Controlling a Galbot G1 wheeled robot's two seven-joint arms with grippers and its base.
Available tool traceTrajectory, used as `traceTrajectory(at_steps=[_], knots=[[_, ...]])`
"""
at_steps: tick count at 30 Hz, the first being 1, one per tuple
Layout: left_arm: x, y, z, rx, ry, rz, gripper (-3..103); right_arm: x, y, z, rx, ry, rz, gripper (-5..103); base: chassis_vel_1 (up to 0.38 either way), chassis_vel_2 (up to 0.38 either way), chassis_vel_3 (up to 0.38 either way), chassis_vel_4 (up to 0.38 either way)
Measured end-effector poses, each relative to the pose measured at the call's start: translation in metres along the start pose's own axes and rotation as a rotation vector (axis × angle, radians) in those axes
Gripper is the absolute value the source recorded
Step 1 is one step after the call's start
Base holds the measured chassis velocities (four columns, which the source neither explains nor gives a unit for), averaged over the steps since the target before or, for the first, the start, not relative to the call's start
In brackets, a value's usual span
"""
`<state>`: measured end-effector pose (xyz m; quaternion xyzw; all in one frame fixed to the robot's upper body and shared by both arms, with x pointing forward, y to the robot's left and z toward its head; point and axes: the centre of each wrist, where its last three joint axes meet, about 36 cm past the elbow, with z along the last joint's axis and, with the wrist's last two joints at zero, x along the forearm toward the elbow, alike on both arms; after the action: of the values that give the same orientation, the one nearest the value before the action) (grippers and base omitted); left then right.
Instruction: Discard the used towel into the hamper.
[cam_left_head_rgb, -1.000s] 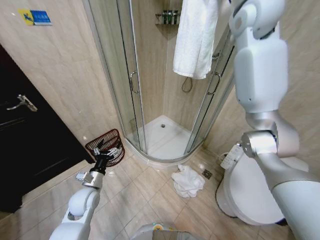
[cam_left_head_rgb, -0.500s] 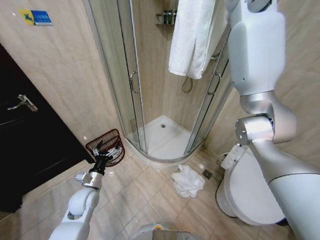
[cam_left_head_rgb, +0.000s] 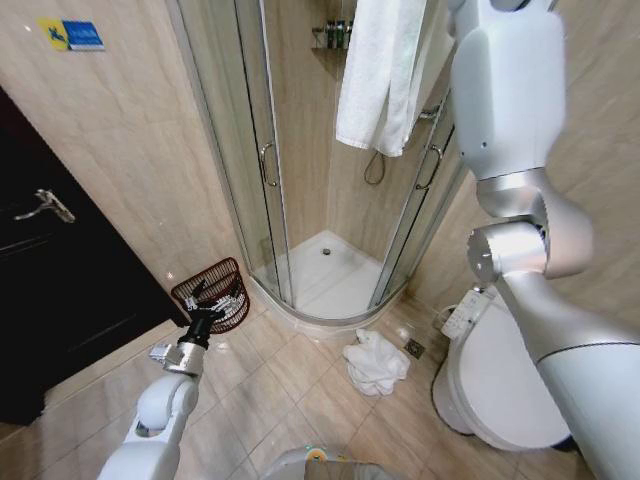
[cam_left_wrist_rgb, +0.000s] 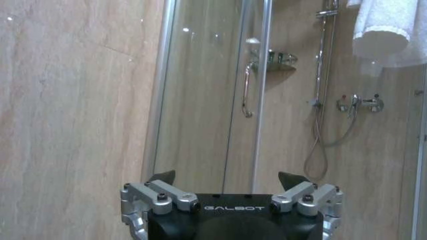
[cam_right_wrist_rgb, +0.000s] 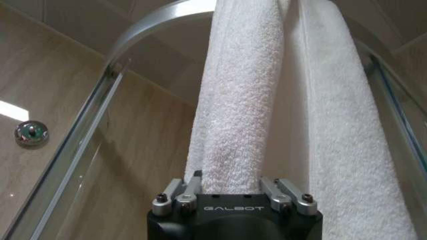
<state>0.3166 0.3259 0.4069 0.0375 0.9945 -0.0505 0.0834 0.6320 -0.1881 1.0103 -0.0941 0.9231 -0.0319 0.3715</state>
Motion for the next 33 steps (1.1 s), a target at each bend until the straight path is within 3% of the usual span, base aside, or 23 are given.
traceTrajectory(at_steps=[3, 5, 7, 9, 18, 33], knots=[[0.003, -0.001, 0.002, 0.002, 0.001, -0.003, 100, 0.003, -0.003, 0.001, 0.004, 0.004, -0.002, 16, 0.0, 0.0, 0.0, 0.0], [0.003, -0.001, 0.002, 0.003, 0.001, -0.003, 100, 0.004, -0.004, 0.002, 0.005, 0.007, -0.002, 16, 0.0, 0.0, 0.0, 0.0], [0.003, -0.001, 0.002, 0.003, -0.001, -0.003, 100, 0.008, -0.009, 0.005, 0.013, 0.016, -0.004, 7, 0.0, 0.0, 0.0, 0.0], [0.003, -0.001, 0.002, 0.003, -0.001, -0.003, 100, 0.009, -0.011, 0.007, 0.018, 0.021, -0.006, 4, 0.0, 0.0, 0.0, 0.0], [0.0, -0.001, -0.002, -0.003, -0.01, 0.002, 100, 0.039, -0.018, 0.026, 0.021, 0.063, -0.04, 4, 0.0, 0.0, 0.0, 0.0], [0.0, -0.002, -0.002, -0.006, -0.01, 0.007, 100, 0.103, -0.008, 0.057, -0.023, 0.161, -0.07, 4, 0.0, 0.0, 0.0, 0.0]])
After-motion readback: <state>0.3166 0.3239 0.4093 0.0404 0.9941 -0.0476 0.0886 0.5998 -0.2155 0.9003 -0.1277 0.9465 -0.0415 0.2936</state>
